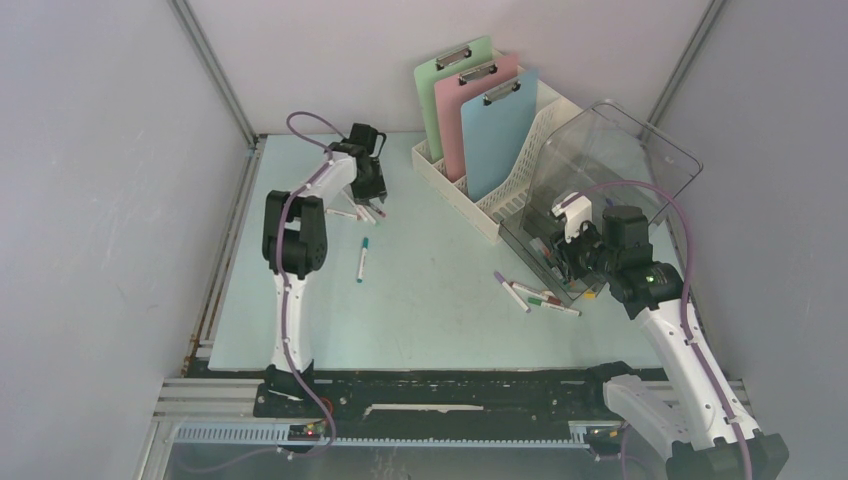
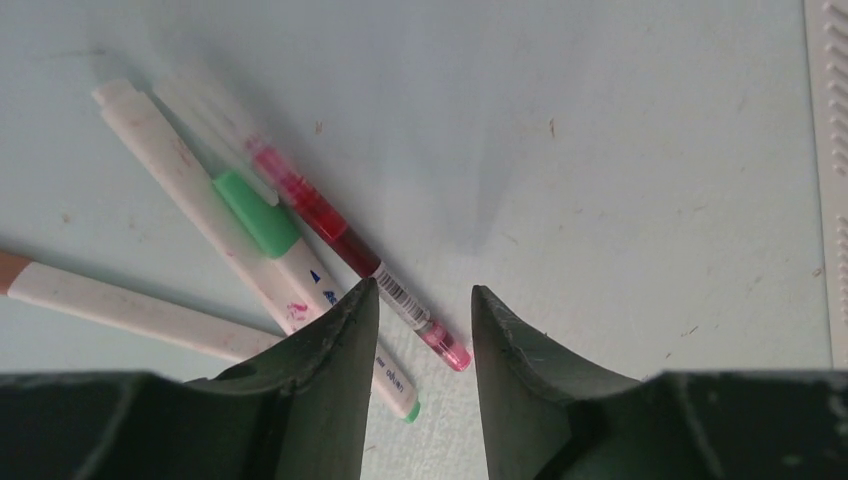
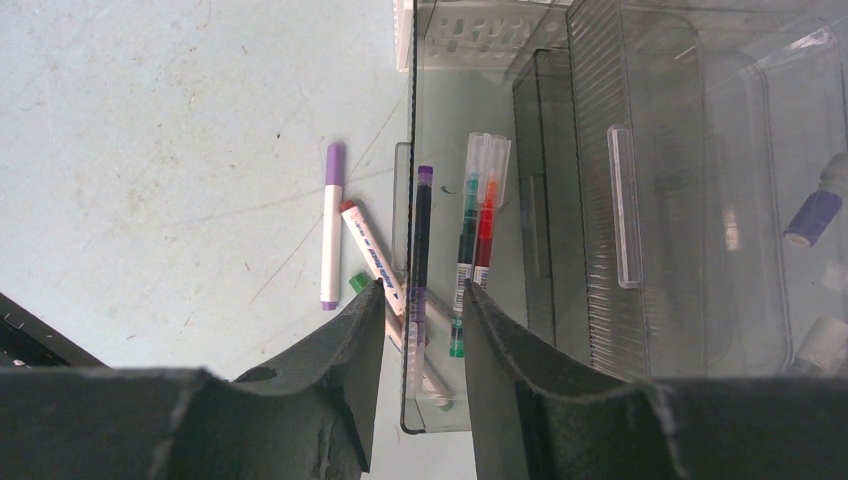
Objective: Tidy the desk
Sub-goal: Pick up the stationery from the center of the board, then place the stationery in the drawer.
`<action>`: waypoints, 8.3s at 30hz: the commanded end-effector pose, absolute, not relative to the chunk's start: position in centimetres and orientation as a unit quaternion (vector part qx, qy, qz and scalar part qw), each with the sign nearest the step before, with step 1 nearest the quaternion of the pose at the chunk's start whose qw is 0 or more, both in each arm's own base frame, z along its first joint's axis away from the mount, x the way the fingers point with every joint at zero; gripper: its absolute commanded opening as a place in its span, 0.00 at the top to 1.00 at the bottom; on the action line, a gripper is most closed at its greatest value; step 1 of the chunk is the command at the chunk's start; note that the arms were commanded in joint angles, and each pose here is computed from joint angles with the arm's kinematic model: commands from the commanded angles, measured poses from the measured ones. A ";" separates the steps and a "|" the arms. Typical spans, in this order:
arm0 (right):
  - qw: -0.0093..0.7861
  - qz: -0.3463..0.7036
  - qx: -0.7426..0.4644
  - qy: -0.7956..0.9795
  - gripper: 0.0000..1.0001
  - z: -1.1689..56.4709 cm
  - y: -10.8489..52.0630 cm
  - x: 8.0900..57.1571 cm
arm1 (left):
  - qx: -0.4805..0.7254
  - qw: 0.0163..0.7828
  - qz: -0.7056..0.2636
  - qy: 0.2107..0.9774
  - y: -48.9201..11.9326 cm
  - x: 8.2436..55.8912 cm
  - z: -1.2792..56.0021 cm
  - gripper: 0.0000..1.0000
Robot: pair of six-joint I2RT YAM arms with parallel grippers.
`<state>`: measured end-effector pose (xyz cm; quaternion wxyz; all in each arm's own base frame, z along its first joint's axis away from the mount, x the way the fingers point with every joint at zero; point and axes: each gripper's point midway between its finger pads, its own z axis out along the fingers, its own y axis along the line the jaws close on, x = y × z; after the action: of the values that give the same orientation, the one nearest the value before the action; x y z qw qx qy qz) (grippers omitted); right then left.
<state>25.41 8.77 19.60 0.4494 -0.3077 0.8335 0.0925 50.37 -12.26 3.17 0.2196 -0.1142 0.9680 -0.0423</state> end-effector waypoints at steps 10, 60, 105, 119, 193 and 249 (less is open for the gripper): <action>0.462 0.091 -0.316 0.824 0.58 20.1 9.0 25.6 | -0.103 0.178 -0.050 0.977 -13.0 49.8 1.8 0.71; 0.432 0.239 -0.376 0.784 0.55 21.1 14.5 22.0 | 0.103 0.529 -0.334 0.773 -28.7 29.7 16.4 1.00; 0.404 0.388 -0.273 0.782 0.45 24.7 17.7 20.9 | 0.161 0.535 -0.500 0.661 -42.3 19.1 22.5 1.00; 0.398 0.391 -0.246 0.793 0.49 23.8 17.9 21.7 | 0.169 0.530 -0.515 0.652 -43.2 18.4 23.1 1.00; 0.439 0.057 -0.278 0.852 0.97 18.4 6.1 27.5 | 0.050 0.640 -0.261 0.721 -24.9 21.5 17.3 0.00; 0.395 0.173 -0.357 0.828 0.50 17.0 10.8 24.6 | 0.008 0.633 -0.306 0.711 -24.0 21.1 16.7 0.00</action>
<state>25.29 9.93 16.91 0.3967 -0.3397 0.8385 0.1552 20.91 -23.98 15.51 0.6270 0.0312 0.7250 -0.2834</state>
